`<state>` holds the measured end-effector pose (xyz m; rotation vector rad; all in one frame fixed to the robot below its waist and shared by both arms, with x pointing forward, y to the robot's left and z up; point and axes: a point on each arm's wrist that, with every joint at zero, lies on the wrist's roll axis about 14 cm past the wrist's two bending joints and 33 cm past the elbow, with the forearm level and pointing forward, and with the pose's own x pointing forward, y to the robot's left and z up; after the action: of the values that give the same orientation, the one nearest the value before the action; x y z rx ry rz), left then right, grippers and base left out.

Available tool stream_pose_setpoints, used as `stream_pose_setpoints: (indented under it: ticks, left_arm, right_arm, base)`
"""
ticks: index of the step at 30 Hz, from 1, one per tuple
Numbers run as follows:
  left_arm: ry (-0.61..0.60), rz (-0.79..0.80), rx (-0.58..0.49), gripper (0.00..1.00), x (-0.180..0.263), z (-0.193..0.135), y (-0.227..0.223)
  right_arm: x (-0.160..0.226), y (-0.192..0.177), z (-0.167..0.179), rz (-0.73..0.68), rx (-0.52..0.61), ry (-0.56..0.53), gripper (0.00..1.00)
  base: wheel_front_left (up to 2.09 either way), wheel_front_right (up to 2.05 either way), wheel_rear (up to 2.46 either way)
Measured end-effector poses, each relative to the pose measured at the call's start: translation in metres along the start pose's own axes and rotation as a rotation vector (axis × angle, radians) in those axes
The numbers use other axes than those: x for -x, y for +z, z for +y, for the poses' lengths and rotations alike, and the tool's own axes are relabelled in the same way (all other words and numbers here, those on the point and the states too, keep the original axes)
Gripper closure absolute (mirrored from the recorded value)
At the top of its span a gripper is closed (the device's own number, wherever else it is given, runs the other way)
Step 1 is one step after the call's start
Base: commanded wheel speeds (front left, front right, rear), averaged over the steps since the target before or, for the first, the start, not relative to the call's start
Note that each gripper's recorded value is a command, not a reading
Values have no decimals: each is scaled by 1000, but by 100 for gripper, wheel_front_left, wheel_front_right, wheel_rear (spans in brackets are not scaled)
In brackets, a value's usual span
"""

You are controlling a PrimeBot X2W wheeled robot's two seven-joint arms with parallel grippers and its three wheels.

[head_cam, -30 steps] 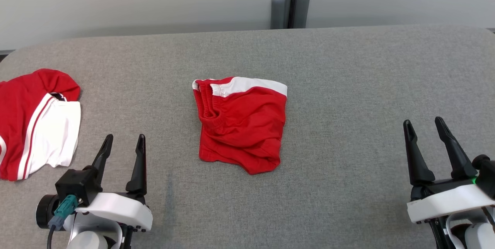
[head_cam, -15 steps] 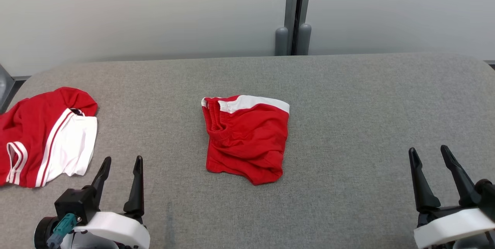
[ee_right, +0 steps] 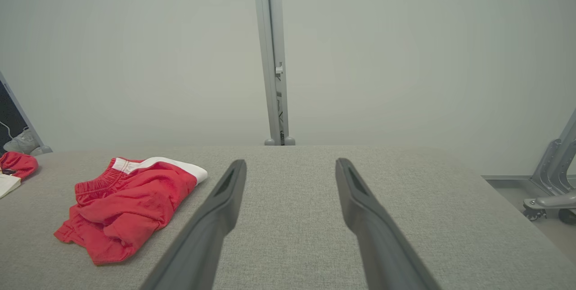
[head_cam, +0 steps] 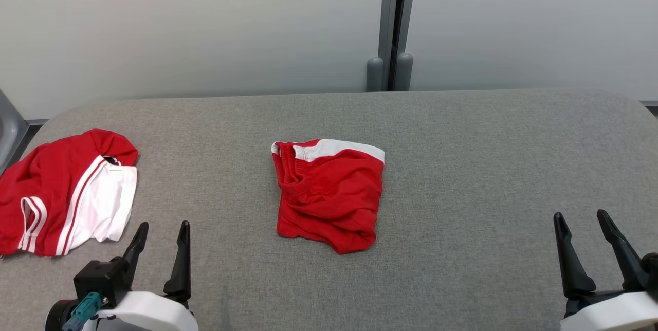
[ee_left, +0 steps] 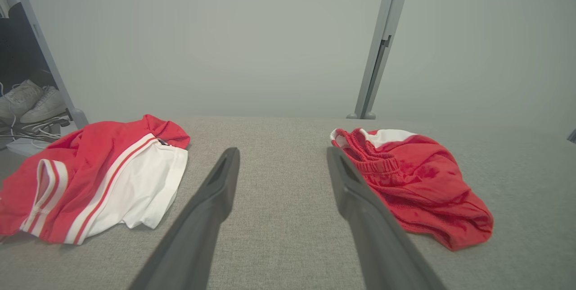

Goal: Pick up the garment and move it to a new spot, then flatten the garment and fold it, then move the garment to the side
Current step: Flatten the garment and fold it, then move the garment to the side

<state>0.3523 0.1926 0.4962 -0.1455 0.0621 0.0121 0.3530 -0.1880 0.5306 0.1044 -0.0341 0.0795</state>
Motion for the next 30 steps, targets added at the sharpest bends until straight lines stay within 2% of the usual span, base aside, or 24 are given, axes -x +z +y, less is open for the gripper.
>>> stream_pose_setpoints:
  ticks: [30]
  left_arm:
    - [-3, 9, -4, 0, -6, 1, -2]
  right_arm:
    - [-3, -3, 1, 18, 1, 2, 0]
  base:
    - [0, 0, 0]
